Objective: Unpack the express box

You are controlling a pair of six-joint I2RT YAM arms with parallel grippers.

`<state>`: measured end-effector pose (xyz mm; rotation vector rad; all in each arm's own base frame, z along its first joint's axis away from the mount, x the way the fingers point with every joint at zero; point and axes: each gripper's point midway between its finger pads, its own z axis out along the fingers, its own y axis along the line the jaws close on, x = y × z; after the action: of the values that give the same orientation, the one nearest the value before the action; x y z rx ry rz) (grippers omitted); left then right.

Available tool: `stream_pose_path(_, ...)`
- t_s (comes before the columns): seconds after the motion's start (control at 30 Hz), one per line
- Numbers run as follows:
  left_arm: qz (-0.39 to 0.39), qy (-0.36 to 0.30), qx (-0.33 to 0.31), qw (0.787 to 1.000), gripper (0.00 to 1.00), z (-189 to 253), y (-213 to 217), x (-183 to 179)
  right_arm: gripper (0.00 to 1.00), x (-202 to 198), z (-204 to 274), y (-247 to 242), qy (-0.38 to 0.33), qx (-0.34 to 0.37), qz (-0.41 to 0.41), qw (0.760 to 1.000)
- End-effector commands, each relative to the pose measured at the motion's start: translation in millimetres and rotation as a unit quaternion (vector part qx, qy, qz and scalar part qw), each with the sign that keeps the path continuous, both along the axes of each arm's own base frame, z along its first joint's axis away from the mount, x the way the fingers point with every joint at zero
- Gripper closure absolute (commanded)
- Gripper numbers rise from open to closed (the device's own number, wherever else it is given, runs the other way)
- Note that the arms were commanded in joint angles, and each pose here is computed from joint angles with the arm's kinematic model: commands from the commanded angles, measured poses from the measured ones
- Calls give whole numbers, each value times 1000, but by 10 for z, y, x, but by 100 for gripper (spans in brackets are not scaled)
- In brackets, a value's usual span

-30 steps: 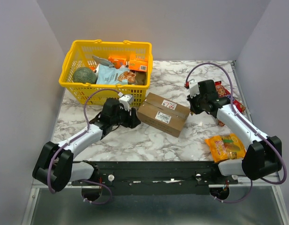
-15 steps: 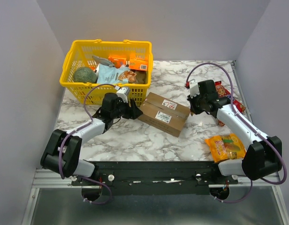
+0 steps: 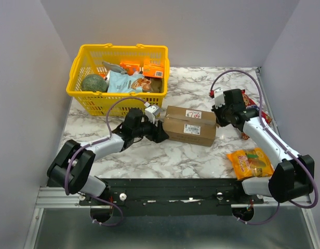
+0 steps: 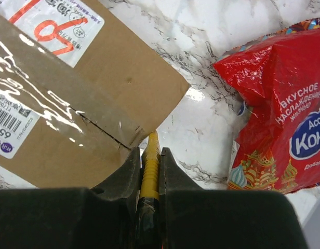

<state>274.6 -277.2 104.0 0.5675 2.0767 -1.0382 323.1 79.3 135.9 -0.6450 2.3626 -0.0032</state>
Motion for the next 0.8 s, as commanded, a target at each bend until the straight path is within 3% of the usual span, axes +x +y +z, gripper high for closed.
stream_pose_path(0.0, -118, -25, -7, 993, 32, 121, -231, -442, 100, -48, -35, -56, 14, 6, 1, 1000)
stream_pose_path(0.23, -182, -39, 25, 982, 35, 198, -133, -703, 100, -115, -6, 273, 42, 79, 47, 995)
stream_pose_path(0.4, -217, -53, 63, 973, 37, 352, 206, -790, 100, -281, -57, 527, 73, 108, 59, 990)
stream_pose_path(0.57, -216, -91, 93, 968, 38, 580, 528, -807, 100, -406, 80, 945, 93, 165, 76, 979)
stream_pose_path(0.77, -229, -98, 99, 963, 39, 598, 681, -889, 99, -361, 210, 1421, 91, 172, 130, 972)
